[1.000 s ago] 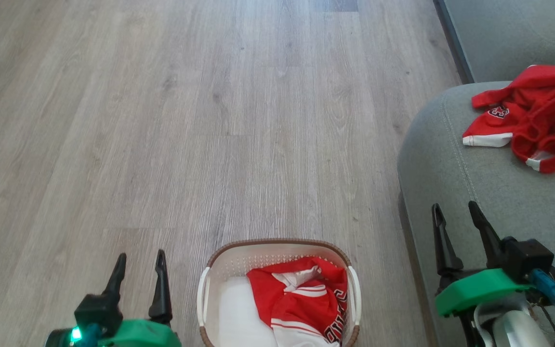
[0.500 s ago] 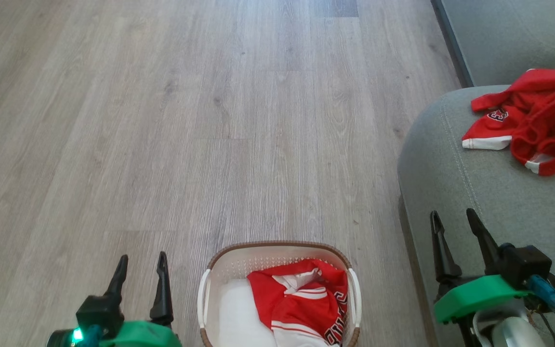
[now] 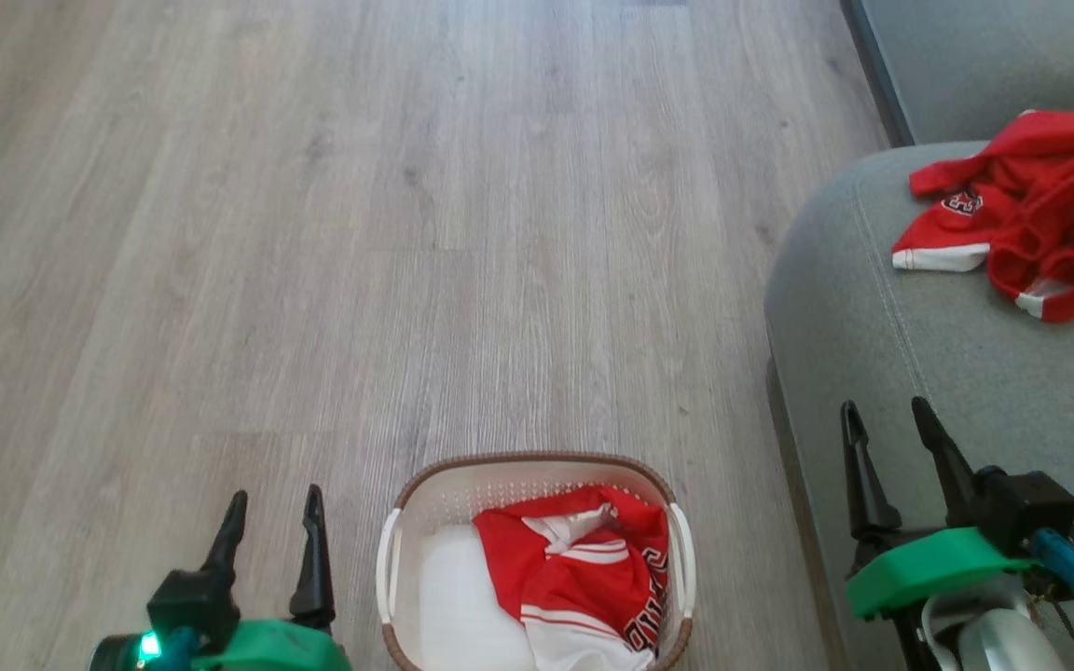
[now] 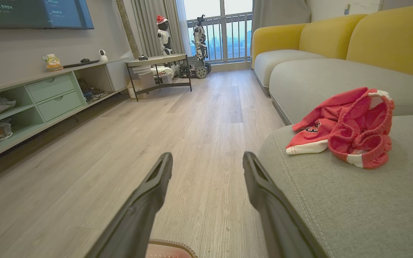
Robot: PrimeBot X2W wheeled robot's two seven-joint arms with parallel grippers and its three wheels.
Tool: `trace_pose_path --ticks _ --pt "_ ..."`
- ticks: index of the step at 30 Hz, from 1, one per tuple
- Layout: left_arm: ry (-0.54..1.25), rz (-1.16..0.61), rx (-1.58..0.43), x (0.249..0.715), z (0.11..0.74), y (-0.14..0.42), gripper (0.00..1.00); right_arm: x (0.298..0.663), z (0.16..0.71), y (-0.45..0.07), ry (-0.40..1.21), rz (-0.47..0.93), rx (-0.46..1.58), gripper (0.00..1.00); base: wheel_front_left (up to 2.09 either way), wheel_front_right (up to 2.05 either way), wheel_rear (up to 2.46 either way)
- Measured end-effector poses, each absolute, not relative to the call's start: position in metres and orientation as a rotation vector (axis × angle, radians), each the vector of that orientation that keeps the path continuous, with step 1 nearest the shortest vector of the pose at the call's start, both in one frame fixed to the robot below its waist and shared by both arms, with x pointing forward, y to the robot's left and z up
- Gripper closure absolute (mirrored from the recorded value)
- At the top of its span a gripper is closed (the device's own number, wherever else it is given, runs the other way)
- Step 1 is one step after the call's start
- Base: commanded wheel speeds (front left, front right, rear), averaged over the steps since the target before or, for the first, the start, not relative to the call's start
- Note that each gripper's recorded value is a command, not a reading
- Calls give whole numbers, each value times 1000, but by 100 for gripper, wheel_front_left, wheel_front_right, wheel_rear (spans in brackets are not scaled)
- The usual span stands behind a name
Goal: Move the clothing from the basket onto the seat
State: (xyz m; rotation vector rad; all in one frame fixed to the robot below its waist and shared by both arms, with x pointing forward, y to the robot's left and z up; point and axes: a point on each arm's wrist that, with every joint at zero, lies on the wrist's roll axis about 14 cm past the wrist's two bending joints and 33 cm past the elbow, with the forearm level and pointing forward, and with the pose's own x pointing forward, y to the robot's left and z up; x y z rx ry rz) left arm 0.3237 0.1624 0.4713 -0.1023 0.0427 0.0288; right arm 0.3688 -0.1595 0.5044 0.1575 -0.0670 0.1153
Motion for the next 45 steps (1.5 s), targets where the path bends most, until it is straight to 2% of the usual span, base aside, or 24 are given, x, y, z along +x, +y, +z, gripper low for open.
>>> trace_pose_path --ticks 8,15,27,35,45 --pt "160 -140 -78 333 437 120 0 378 496 -178 -49 56 150 0 0 0 0" --pt "234 -339 -39 376 413 65 0 411 503 -203 -86 -12 109 0 0 0 0" --pt "511 -661 97 407 305 -3 0 469 492 -234 -115 -85 49 0 0 0 0" --pt "708 -770 128 398 236 -21 0 498 476 -230 -125 -60 26 0 0 0 0" --pt "870 -771 149 401 162 -23 0 518 443 -225 -101 -32 -11 0 0 0 0"
